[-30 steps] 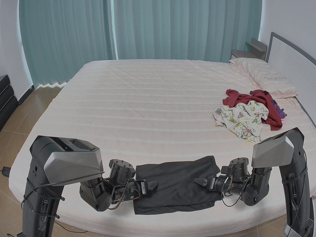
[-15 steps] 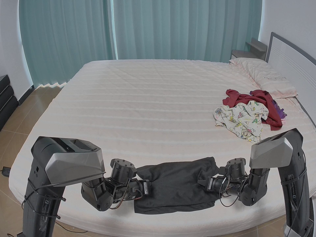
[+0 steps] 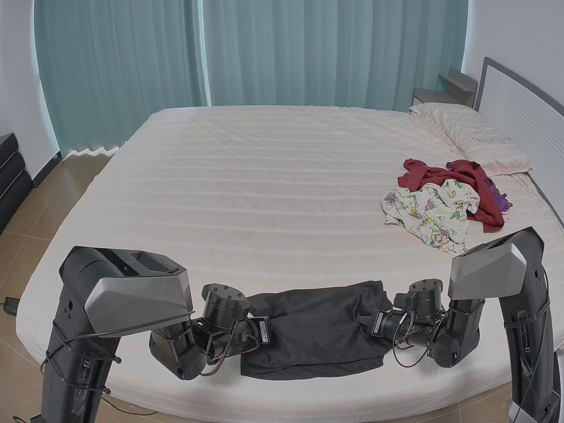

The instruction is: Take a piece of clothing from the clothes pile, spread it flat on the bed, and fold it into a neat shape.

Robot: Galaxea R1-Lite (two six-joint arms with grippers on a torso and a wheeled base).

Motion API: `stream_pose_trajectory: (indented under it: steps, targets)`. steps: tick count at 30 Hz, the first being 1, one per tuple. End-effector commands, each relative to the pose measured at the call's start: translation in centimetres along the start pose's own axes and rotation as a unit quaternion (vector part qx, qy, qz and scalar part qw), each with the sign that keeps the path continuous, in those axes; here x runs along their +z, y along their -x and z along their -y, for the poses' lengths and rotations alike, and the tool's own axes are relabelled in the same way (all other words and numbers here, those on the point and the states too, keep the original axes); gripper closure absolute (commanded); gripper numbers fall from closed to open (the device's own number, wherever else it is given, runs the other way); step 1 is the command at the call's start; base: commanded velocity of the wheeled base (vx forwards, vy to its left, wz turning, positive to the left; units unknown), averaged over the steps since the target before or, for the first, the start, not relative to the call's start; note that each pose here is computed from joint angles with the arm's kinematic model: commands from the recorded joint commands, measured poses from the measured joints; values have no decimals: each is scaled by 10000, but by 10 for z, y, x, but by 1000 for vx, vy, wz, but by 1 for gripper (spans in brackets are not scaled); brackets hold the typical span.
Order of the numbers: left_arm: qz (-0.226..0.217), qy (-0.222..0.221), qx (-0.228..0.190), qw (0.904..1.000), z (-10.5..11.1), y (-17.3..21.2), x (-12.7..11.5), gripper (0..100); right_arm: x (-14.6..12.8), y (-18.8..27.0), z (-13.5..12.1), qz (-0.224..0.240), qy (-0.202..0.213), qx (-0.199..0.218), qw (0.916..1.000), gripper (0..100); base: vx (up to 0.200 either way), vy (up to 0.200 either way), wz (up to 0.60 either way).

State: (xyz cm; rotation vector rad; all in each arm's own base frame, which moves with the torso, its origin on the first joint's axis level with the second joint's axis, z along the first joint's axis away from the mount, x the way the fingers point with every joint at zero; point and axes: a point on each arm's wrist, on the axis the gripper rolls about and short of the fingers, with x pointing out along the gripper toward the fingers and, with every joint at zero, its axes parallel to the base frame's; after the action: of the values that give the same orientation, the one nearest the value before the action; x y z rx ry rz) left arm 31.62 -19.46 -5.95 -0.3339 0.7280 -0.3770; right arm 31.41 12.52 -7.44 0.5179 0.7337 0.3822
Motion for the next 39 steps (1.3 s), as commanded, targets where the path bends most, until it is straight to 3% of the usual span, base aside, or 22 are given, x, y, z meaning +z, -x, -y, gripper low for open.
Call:
stream_pose_trajectory:
  steps: [1, 19, 26, 27, 32, 36, 39]
  targets:
    - [48, -15, -47, 10000, 3, 1, -3, 100, 3, 8, -5, 169, -48, 132, 9998, 100, 0, -200, 0]
    - [445, -52, 156, 9989, 10, 5, -2, 100, 3, 12, -4, 256, -46, 169, 9995, 100, 0, -200, 0]
    - [763, 93, 323, 9965, 14, 7, 3, 100, -9, 8, -4, 74, 26, 161, 9998, 100, 0, -200, 0]
    - [802, 105, 342, 9961, 15, 8, 4, 100, -9, 8, -6, 41, 41, 188, 9998, 0, 0, -200, 0]
    - [831, 115, 392, 9957, 13, 8, 5, 100, -12, 14, 2, 0, 412, 47, 9991, 0, 0, -200, 0]
    - [1012, 168, 441, 9937, 15, 16, 15, 100, -1, 16, 11, 294, 423, -17, 9987, 0, 0, -200, 0]
    - [1237, 441, 206, 9911, 28, 32, 29, 100, 6, 16, 17, 544, 397, 3, 9977, 0, 0, -200, 0]
